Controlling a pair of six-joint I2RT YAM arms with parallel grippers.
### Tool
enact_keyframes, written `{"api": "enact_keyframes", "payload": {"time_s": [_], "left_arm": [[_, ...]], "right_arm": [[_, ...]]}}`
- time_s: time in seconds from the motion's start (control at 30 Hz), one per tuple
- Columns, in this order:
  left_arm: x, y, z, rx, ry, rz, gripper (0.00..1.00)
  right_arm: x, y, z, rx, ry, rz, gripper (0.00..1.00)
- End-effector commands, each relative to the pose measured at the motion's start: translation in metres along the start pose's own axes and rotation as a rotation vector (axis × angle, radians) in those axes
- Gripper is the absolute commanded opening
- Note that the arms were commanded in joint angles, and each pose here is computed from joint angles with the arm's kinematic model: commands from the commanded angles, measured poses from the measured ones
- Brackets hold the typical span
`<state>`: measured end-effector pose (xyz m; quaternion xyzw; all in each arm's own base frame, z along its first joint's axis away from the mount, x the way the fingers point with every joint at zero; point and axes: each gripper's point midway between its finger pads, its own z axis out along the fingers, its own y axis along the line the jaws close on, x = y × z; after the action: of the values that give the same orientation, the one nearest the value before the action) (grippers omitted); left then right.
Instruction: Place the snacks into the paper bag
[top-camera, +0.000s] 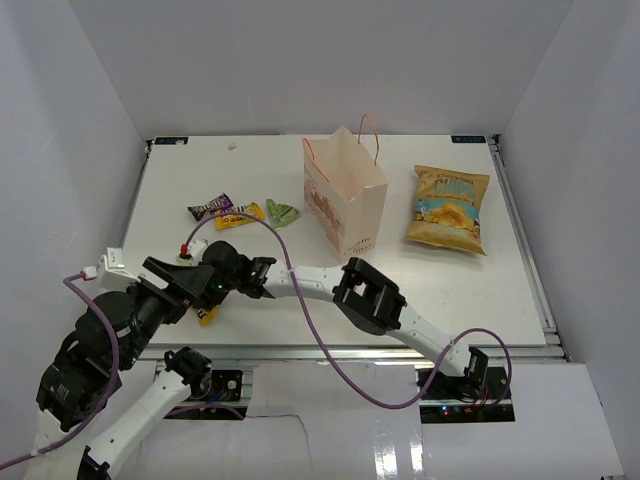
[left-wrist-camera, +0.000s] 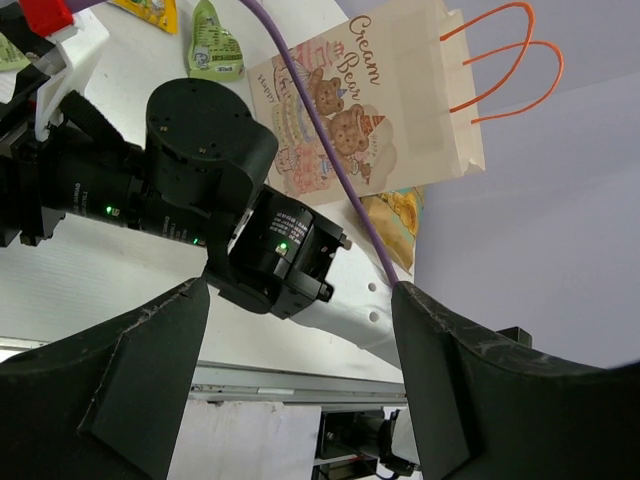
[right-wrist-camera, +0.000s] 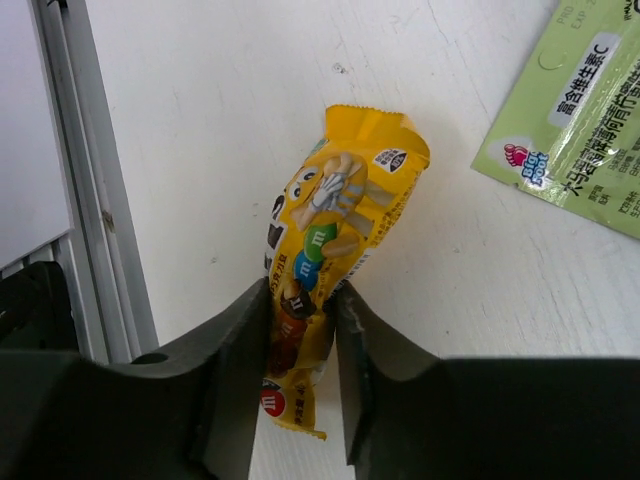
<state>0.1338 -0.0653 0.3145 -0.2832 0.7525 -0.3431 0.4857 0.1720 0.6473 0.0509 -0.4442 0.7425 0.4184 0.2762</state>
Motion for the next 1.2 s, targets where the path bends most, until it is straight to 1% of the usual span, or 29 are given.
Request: {"api": "enact_keyframes", "payload": {"time_s": [0.0,0.03,0.07,0.1,0.13,0.17,0.2,0.23,0.27,0.3,0.33,0.37,0.4,0.43,0.47,0.53,0.57,0.63,0.67,0.7,0.83,0.87,0.93,0.97,1.03,1.17], "left_arm": [[0.003,0.003,-0.002,0.009,0.003,-0.018,0.84],[0.004,0.004,-0.001,0.008,0.003,-0.021,0.84],[0.004,0.005,-0.002,0.008,0.001,-0.023,0.84],[0.002,0.004,-0.003,0.015,-0.004,-0.025,0.84],[0.001,0.003,-0.003,0.02,-0.008,-0.024,0.84],[0.0,0.001,-0.004,0.028,-0.013,-0.021,0.84],[-0.002,0.0,-0.004,0.034,-0.02,-0.016,0.85],[-0.004,-0.004,-0.005,0.051,-0.031,-0.015,0.85],[-0.007,-0.007,-0.006,0.064,-0.041,-0.002,0.85],[-0.008,-0.009,-0.006,0.074,-0.047,0.004,0.85],[-0.011,-0.013,-0.006,0.094,-0.059,0.016,0.85],[-0.011,-0.014,-0.005,0.097,-0.06,0.022,0.85],[-0.012,-0.017,-0.005,0.108,-0.063,0.029,0.85],[-0.014,-0.021,-0.004,0.126,-0.07,0.034,0.85],[-0.012,-0.021,-0.001,0.127,-0.066,0.048,0.86],[-0.011,-0.025,0.003,0.145,-0.069,0.056,0.86],[-0.008,-0.023,0.007,0.144,-0.062,0.07,0.87],[-0.007,-0.026,0.012,0.159,-0.066,0.076,0.87],[-0.002,-0.024,0.018,0.155,-0.055,0.09,0.88],[0.0,-0.025,0.021,0.158,-0.05,0.097,0.88],[0.007,-0.029,0.039,0.164,-0.031,0.131,0.89],[0.011,-0.028,0.046,0.145,-0.015,0.143,0.89],[0.015,-0.026,0.055,0.123,0.002,0.169,0.89],[0.017,-0.025,0.059,0.112,0.009,0.181,0.89],[0.024,-0.02,0.071,0.076,0.034,0.202,0.89],[0.039,-0.002,0.089,0.002,0.075,0.207,0.88]], "right_arm": [[-0.04,0.003,-0.013,-0.042,-0.085,-0.044,0.34],[-0.046,0.004,-0.019,-0.058,-0.092,-0.063,0.3],[-0.047,0.002,-0.024,-0.072,-0.088,-0.072,0.3],[-0.064,0.007,-0.04,-0.129,-0.109,-0.091,0.29],[-0.071,0.009,-0.05,-0.164,-0.12,-0.125,0.26],[-0.068,0.007,-0.057,-0.192,-0.11,-0.138,0.25],[-0.088,0.007,-0.077,-0.223,-0.143,-0.168,0.23],[-0.09,0.017,-0.09,-0.302,-0.137,-0.192,0.22],[-0.094,0.016,-0.1,-0.321,-0.143,-0.221,0.21],[-0.102,0.014,-0.122,-0.331,-0.157,-0.238,0.21],[-0.106,0.014,-0.133,-0.328,-0.166,-0.259,0.2],[-0.122,0.021,-0.157,-0.324,-0.197,-0.317,0.2],[-0.116,0.016,-0.167,-0.329,-0.185,-0.319,0.2],[-0.122,0.018,-0.18,-0.33,-0.205,-0.367,0.2],[-0.13,0.026,-0.204,-0.324,-0.21,-0.39,0.19],[-0.132,0.023,-0.226,-0.301,-0.221,-0.458,0.19],[-0.144,0.03,-0.251,-0.286,-0.252,-0.492,0.19],[-0.149,0.029,-0.27,-0.249,-0.268,-0.543,0.19],[-0.158,0.033,-0.291,-0.22,-0.293,-0.568,0.19],[-0.164,0.033,-0.3,-0.2,-0.307,-0.583,0.19],[-0.198,0.02,-0.354,-0.048,-0.397,-0.613,0.19],[-0.209,0.01,-0.378,0.012,-0.435,-0.617,0.19],[-0.22,-0.009,-0.402,0.118,-0.467,-0.619,0.19],[-0.223,-0.026,-0.423,0.194,-0.483,-0.626,0.19],[-0.222,-0.059,-0.451,0.321,-0.489,-0.61,0.19],[-0.211,-0.106,-0.474,0.489,-0.469,-0.57,0.2]]}}
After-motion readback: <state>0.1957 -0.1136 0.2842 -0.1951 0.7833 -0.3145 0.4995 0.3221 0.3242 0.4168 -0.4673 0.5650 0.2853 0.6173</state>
